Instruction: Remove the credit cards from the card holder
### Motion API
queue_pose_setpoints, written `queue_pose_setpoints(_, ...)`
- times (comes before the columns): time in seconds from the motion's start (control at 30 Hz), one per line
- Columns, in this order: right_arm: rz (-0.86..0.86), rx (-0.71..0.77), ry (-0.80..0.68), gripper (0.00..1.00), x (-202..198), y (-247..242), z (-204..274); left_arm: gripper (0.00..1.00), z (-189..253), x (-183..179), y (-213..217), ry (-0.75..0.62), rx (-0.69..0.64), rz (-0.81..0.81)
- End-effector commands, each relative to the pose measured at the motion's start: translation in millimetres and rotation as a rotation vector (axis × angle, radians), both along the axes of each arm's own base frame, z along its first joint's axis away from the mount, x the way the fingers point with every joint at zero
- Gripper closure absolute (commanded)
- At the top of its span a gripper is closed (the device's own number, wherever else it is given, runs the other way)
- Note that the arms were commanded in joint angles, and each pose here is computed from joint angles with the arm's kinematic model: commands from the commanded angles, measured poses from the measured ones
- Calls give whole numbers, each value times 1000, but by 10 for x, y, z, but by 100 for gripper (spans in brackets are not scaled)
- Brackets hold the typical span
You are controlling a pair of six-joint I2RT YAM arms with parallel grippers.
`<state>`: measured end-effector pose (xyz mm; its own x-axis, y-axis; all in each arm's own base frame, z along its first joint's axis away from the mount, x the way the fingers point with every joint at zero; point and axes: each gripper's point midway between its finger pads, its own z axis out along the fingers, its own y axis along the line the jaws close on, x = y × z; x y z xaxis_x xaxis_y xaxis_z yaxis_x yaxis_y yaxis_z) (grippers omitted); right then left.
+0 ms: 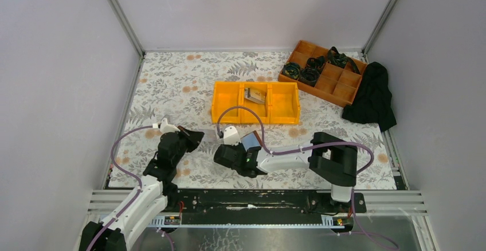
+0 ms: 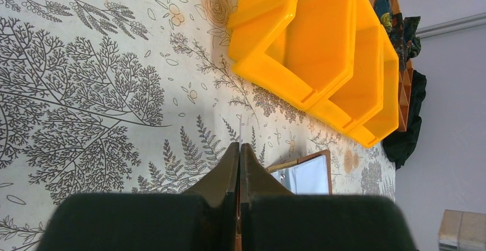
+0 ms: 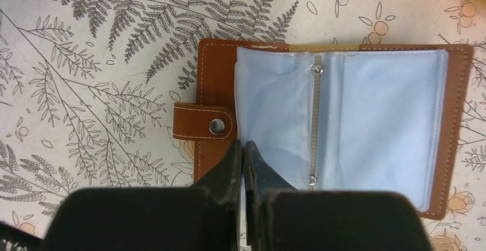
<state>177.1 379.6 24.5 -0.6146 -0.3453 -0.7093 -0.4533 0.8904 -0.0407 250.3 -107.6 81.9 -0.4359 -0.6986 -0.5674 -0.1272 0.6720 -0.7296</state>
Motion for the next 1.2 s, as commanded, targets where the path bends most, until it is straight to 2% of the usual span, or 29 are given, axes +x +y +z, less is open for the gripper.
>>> queue_pose_setpoints(0.0, -11, 89, -18, 100, 28, 36, 280, 100, 90, 46, -8, -54, -13, -6)
queue_pose_setpoints(0.03, -12, 101, -24, 98, 36, 32, 321, 100, 93, 45, -12, -55, -13, -8)
queue_pose_setpoints(0.07, -14, 111, -34, 85, 46, 29, 367, 100, 95, 45, -15, -55, -14, -10)
queue_pose_setpoints(0.1, -17, 124, -45, 62, 61, 24, 420, 100, 98, 47, -12, -57, -14, -9)
queue_pose_setpoints(0.13, -20, 133, -56, 49, 74, 14, 466, 100, 95, 45, -15, -57, -14, -11)
queue_pose_setpoints(0.17, -24, 139, -67, 40, 88, -4, 511, 100, 98, 44, -22, -58, -16, -15)
queue_pose_setpoints(0.23, -39, 149, -89, 32, 122, -54, 589, 100, 103, 43, -28, -61, -18, -18)
queue_pose_setpoints(0.4, -86, 181, -119, 30, 223, -242, 733, 100, 119, 40, -54, -70, -24, -34)
queue_pose_setpoints(0.77, -213, 136, -82, 29, 498, -955, 468, 100, 120, 34, -131, -75, -40, -75)
queue_pose_setpoints(0.87, -219, 113, -83, 39, 524, -1021, 422, 100, 160, 26, -186, -97, -59, -104)
queue_pose_setpoints(0.93, -205, 113, -71, 51, 517, -987, 385, 100, 178, 25, -209, -106, -64, -117)
queue_pose_setpoints(1.17, -171, 93, -15, 57, 487, -837, 111, 100, 143, 23, -283, -89, -74, -157)
